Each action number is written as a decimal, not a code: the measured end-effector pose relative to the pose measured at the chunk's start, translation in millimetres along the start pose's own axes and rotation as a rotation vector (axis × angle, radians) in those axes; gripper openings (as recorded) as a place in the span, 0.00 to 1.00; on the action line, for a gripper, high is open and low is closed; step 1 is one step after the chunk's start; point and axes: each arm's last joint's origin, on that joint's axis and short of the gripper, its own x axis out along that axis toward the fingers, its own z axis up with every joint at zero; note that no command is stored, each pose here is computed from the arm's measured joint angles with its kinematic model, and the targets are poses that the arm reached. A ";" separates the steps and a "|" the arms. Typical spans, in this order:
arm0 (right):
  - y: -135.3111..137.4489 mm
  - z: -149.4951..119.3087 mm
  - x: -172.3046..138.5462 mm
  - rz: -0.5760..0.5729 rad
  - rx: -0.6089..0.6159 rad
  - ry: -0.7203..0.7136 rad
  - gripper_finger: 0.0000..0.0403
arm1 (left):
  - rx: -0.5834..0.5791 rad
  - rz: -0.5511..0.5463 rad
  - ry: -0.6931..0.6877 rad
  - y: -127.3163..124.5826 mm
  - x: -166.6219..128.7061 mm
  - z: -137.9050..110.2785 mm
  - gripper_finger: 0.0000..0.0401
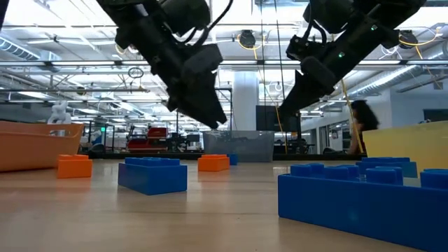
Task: Sort & place blocks by color
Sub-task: Put the orange game piece into the yellow bin
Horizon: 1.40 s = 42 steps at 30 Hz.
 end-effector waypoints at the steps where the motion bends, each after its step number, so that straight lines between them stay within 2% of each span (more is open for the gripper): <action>1: 0.3 -0.1 -0.1 0.004 0.001 0.001 0.77 | -0.001 -0.004 0.003 -3.2 2.9 -0.6 0.46; 7: 3.1 -2.1 -1.0 0.013 -0.009 0.016 0.77 | -0.044 -0.002 0.054 -16.3 16.1 -6.3 0.46; 17: 1.0 -3.3 -1.5 0.006 -0.059 0.029 0.77 | -0.053 0.245 0.114 -16.3 9.4 -2.5 0.46; 23: -4.0 -2.8 0.0 -0.010 -0.058 0.033 0.77 | -0.080 0.250 0.100 -17.3 10.3 -1.1 0.46; 27: -5.5 -2.7 0.3 -0.015 -0.054 0.034 0.77 | -0.070 0.271 0.154 -15.7 24.0 -11.6 0.47; 31: -5.8 -2.5 0.3 -0.015 -0.060 0.033 0.77 | -0.089 0.223 0.159 -17.9 31.4 -12.9 0.47; 35: -5.8 -2.8 0.2 -0.015 -0.060 0.035 0.77 | -0.092 0.209 0.172 -19.3 33.0 -11.6 0.53; 42: -5.9 -3.3 0.2 -0.015 -0.059 0.041 0.77 | -0.080 0.215 0.168 -19.9 35.2 -10.5 0.71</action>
